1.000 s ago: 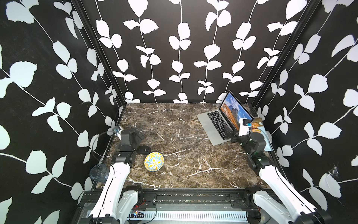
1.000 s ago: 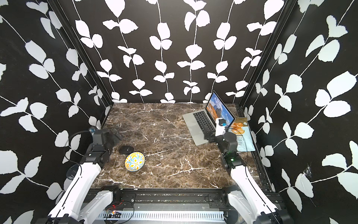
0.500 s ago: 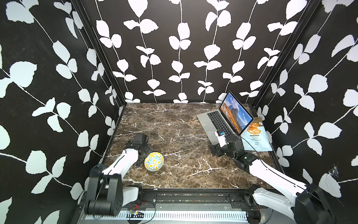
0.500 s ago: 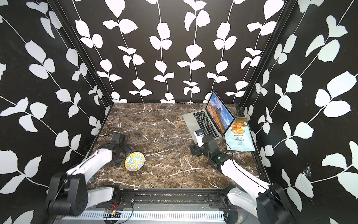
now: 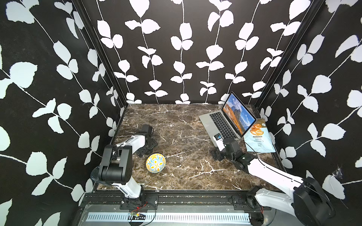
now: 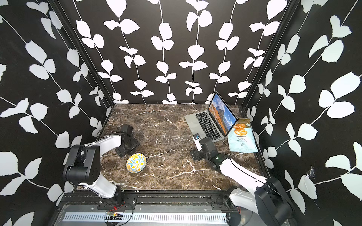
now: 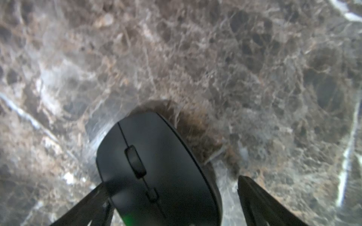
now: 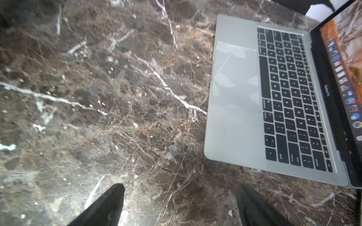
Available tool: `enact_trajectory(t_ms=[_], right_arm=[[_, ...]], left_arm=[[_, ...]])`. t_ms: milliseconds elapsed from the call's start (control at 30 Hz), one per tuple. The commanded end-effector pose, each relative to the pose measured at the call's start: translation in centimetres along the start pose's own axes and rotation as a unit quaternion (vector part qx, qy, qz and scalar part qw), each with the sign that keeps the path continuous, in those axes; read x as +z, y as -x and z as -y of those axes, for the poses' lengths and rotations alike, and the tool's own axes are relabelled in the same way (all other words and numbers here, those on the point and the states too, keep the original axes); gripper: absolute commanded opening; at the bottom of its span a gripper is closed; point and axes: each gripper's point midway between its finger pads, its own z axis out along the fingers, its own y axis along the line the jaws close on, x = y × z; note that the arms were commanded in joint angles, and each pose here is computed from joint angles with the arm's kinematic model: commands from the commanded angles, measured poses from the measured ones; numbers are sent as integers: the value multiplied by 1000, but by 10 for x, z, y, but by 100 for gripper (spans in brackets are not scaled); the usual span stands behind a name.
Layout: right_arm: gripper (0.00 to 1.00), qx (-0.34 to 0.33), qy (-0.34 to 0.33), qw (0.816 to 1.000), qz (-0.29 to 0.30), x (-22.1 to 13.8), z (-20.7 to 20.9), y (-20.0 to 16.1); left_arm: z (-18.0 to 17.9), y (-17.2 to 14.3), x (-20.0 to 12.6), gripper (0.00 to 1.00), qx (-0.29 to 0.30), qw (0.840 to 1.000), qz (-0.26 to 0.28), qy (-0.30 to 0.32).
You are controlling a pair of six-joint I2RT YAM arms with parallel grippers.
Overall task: Insert the wireless mouse receiver into the laptop
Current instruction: Pick up the mouse from the center of the board.
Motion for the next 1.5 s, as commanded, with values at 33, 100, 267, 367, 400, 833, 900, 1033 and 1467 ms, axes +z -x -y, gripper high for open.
enact_trajectory(t_ms=[33, 100, 267, 367, 400, 833, 900, 1033, 1467], right_arm=[[91, -16, 2, 1000, 14, 4, -4, 20], [91, -18, 6, 1000, 10, 7, -5, 19], [91, -25, 14, 1000, 10, 9, -10, 18], [91, -28, 15, 999, 12, 8, -10, 18], [91, -28, 13, 999, 14, 7, -10, 19], [91, 26, 0, 992, 120, -38, -2, 53], [91, 51, 37, 985, 163, -49, -12, 62], [89, 84, 97, 960, 248, -66, -32, 78], [85, 3, 126, 943, 308, -74, -110, 124]], left_arm=[[0, -1, 7, 88, 50, 998, -16, 19], [1, -1, 10, 81, 64, 997, -22, 25], [8, 8, 16, 73, 89, 995, -28, 37], [14, 7, 18, 69, 103, 993, -42, 36], [17, 4, 20, 66, 109, 992, -52, 33], [129, -52, -73, 39, 159, 951, -92, -246], [164, -64, -112, 38, 166, 920, -97, -342], [203, -85, -178, 38, 189, 864, -95, -456], [226, -155, -263, 36, 217, 756, -146, -600]])
